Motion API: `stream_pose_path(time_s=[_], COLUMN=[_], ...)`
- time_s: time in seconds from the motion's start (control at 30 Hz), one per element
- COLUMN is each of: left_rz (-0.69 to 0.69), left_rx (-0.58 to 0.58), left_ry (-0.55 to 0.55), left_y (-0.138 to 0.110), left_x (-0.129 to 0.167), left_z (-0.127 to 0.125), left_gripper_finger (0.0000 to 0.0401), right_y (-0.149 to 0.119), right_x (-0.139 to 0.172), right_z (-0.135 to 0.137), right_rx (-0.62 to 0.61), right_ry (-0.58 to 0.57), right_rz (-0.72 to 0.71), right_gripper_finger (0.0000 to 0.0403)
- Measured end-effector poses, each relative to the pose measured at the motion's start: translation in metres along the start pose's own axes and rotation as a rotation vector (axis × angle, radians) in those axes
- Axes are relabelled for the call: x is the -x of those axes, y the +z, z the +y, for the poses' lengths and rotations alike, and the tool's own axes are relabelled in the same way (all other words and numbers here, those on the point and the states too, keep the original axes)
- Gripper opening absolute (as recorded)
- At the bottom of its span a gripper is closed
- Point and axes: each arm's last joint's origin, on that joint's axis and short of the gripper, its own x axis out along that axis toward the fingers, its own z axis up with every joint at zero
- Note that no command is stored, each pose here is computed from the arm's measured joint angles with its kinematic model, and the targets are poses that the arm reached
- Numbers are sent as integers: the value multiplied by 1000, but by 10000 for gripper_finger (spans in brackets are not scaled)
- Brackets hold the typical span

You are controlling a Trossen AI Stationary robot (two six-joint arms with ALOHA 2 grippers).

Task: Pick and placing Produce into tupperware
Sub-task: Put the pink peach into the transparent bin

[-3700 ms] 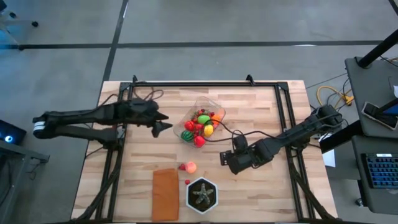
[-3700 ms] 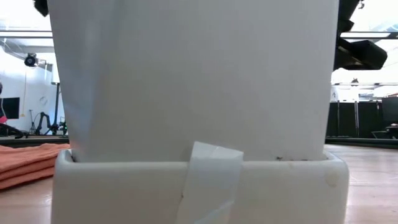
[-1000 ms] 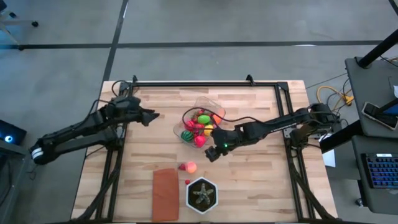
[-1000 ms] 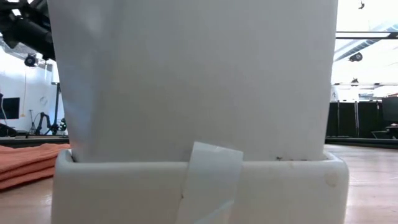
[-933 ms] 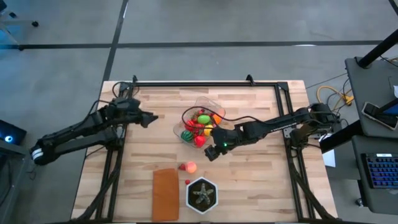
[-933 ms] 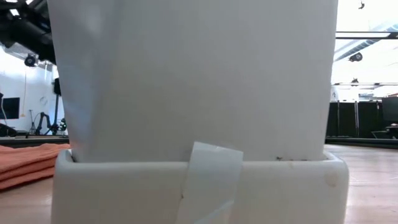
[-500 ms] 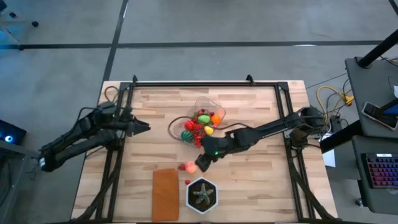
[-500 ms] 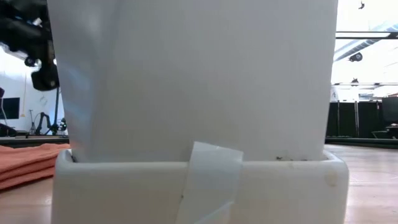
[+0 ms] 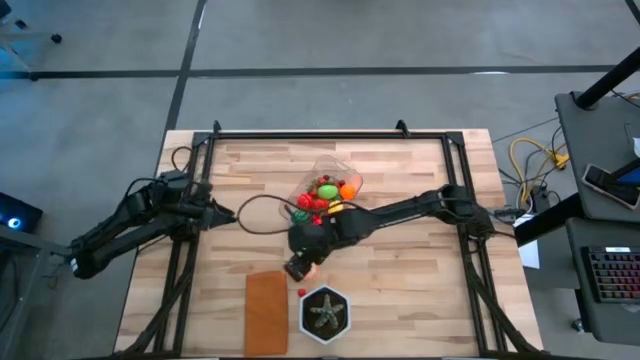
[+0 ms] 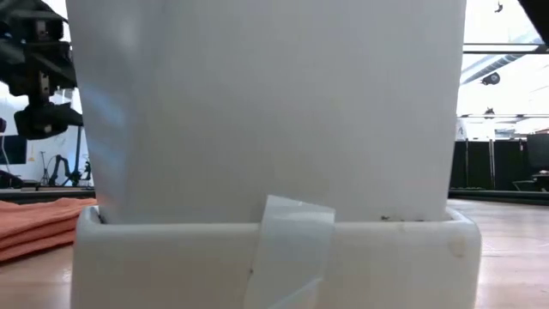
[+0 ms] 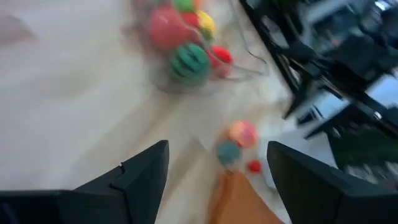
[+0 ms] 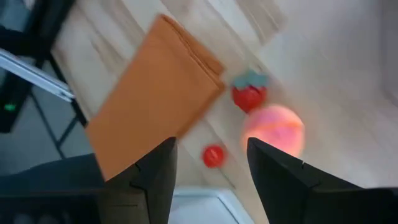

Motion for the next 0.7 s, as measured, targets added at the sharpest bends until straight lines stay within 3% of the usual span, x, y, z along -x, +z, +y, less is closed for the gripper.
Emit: stream_pose_path(time_s=[0.07,0.3,0.5,0.7], left_rz=[28,61,65,63], left_rx=[-5,8,-1,-23], left_ry=[-36,-22,-19,-15], left_y=[0,1,3,4], left_x=[-1,-6,-8,-9], left_z=[-1,1,1,1], left_gripper_finger=[257,257,257,257], right_y=[9,13,12,8], right_x=[-2,-17,-19,-26], right_z=[1,-17,-2,-4], right_rx=[-23,-217,-267,-317], right_ry=[14,-194,-157,-184], right_rz=[14,144,124,130], right_gripper_finger=[187,191,231,285])
